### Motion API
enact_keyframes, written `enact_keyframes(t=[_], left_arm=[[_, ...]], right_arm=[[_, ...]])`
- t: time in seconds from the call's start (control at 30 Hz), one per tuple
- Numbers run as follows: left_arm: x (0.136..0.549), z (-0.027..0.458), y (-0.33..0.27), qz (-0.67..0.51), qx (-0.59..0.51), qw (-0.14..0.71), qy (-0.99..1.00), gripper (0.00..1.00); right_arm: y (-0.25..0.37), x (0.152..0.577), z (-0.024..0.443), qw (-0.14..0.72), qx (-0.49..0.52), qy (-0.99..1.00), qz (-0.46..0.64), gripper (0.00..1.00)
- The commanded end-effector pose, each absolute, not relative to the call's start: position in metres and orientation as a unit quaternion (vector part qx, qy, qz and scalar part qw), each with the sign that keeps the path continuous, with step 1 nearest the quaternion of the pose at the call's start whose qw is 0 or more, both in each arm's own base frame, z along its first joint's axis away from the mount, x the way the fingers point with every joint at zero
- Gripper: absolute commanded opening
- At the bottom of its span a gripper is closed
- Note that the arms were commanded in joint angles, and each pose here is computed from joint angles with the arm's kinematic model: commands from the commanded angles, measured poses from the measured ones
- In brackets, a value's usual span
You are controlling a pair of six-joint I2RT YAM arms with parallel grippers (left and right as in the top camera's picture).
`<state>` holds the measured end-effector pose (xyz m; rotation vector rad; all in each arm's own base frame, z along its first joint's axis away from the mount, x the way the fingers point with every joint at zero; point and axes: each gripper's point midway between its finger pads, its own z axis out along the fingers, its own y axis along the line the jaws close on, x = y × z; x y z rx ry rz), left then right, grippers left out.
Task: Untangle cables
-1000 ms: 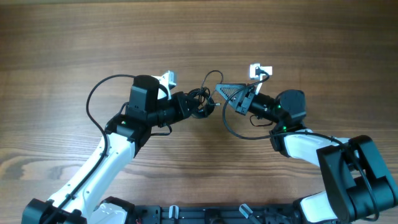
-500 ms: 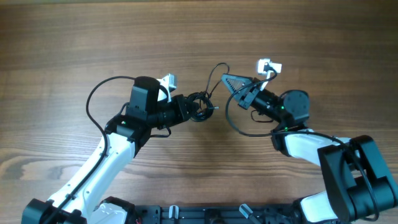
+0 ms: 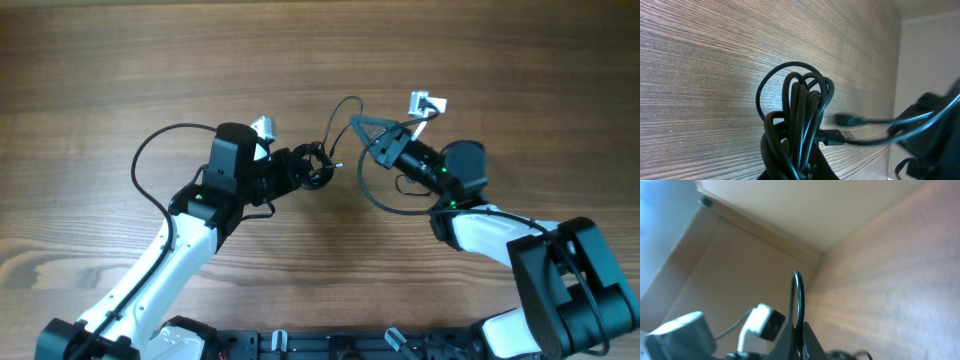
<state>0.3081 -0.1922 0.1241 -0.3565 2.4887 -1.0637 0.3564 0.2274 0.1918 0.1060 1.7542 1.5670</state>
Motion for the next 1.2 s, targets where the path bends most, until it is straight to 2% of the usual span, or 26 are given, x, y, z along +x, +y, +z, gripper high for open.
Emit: enact_keyframes(t=[0.0,0.13,0.23,0.47,0.5,0.6,0.63,0.67,0.8,0.93,1.03,1.07,1.1,1.17], left_arm=[[0.314,0.128,-0.194,-0.386,-0.143,0.207,0.888,0.04],[0.314,0.128,-0.194,-0.386,-0.143,0.206,0.888,0.04],[0.314,0.129,-0.194,-0.392,-0.163,0.2,0.883,0.04],[0.322,0.138,-0.197,-0.41,-0.177,0.211,0.87,0.04],[0.322,0.138,-0.197,-0.41,-0.177,0.211,0.87,0.04],[0.326,0.137,-0.193,-0.4,-0.189,0.22,0.87,0.04],[0.329,0.136,-0.188,-0.396,-0.214,0.22,0.865,0.04],[0.335,0.139,-0.184,-0.402,-0.241,0.22,0.855,0.04],[0.357,0.154,-0.164,-0.432,-0.316,0.233,0.812,0.04],[0.362,0.154,-0.151,-0.431,-0.343,0.233,0.801,0.04],[0.363,0.154,-0.151,-0.441,-0.377,0.216,0.786,0.04],[0.363,0.154,-0.151,-0.439,-0.369,0.22,0.789,0.04],[0.361,0.154,-0.153,-0.432,-0.332,0.235,0.805,0.04],[0.358,0.153,-0.157,-0.421,-0.268,0.252,0.829,0.04]], right_arm=[[0.249,0.349,0.183,0.352,0.047,0.702,0.617,0.04],[0.265,0.344,0.179,0.352,0.058,0.708,0.61,0.05],[0.268,0.34,0.151,0.332,0.056,0.745,0.576,0.05],[0.291,0.312,0.125,0.306,-0.013,0.78,0.546,0.05],[0.292,0.31,0.122,0.301,-0.013,0.784,0.543,0.14],[0.286,0.316,0.128,0.31,-0.013,0.776,0.549,0.62],[0.276,0.321,0.131,0.307,-0.013,0.773,0.555,0.94],[0.263,0.324,0.133,0.297,-0.016,0.769,0.566,1.0],[0.252,0.318,0.131,0.263,-0.03,0.769,0.582,1.0],[0.246,0.318,0.106,0.239,0.005,0.8,0.551,1.0],[0.251,0.312,0.105,0.228,-0.006,0.799,0.556,0.97],[0.253,0.308,0.108,0.231,-0.027,0.795,0.56,0.89],[0.255,0.306,0.111,0.229,-0.037,0.791,0.567,0.75],[0.261,0.301,0.128,0.231,-0.06,0.769,0.593,0.33]])
